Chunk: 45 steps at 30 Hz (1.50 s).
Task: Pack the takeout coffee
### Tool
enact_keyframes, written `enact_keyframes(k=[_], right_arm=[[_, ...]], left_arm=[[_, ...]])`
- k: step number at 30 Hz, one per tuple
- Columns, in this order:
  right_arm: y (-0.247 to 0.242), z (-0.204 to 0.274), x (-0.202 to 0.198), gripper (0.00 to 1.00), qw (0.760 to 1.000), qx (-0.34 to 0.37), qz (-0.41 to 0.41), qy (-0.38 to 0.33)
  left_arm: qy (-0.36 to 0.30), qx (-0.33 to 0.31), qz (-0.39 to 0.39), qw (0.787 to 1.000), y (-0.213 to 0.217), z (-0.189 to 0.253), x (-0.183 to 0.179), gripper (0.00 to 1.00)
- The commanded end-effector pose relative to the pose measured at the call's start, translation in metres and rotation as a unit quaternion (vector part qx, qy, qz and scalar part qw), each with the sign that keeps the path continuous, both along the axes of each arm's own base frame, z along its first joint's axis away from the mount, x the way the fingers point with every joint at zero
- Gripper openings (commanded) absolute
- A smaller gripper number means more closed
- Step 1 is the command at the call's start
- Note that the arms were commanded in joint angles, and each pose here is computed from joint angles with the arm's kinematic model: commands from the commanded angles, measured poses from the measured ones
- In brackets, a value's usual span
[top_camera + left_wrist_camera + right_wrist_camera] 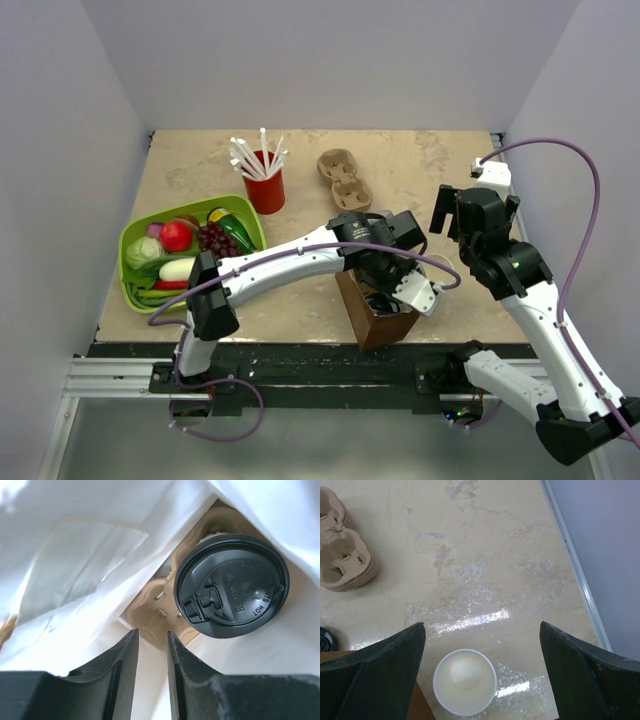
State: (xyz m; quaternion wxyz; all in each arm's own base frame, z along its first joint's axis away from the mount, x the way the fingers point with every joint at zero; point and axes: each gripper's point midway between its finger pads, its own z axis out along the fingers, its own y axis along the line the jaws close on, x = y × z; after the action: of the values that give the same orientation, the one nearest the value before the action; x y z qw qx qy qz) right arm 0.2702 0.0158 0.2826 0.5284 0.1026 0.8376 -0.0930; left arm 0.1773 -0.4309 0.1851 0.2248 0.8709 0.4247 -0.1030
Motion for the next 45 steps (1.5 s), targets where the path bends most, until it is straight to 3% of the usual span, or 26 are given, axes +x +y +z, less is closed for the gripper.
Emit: enact_keyframes(k=[1,23,35,40,44,45], right_arm=[[0.002,0.020,0.001,0.98,0.999,0.019,0.003,-0.032],[0.003,0.028,0.000,0.98,0.998,0.028,0.007,-0.050],[0.001,0.032,0.001,0.98,0.998,0.026,0.003,-0.055],[0.001,0.034,-0.001,0.98,0.998,0.027,0.002,-0.059],[-0.001,0.037,-0.002,0.98,0.997,0.030,0.000,-0.065],[0.000,0.037,-0.002,0.98,0.997,0.030,0.002,-0.066]], left_arm=[[-0.017,-0.038,0.000,0.999,0.003,0.035,-0.002,0.32],[-0.045,-0.087,0.019,0.995,0.007,0.084,0.002,0.32],[-0.106,-0.146,0.042,0.983,0.005,0.131,0.020,0.30],[-0.169,-0.177,0.089,0.966,0.011,0.159,0.042,0.27],[-0.232,-0.213,0.147,0.938,0.023,0.192,0.064,0.25],[-0.244,-0.250,0.163,0.923,0.024,0.213,0.068,0.24]])
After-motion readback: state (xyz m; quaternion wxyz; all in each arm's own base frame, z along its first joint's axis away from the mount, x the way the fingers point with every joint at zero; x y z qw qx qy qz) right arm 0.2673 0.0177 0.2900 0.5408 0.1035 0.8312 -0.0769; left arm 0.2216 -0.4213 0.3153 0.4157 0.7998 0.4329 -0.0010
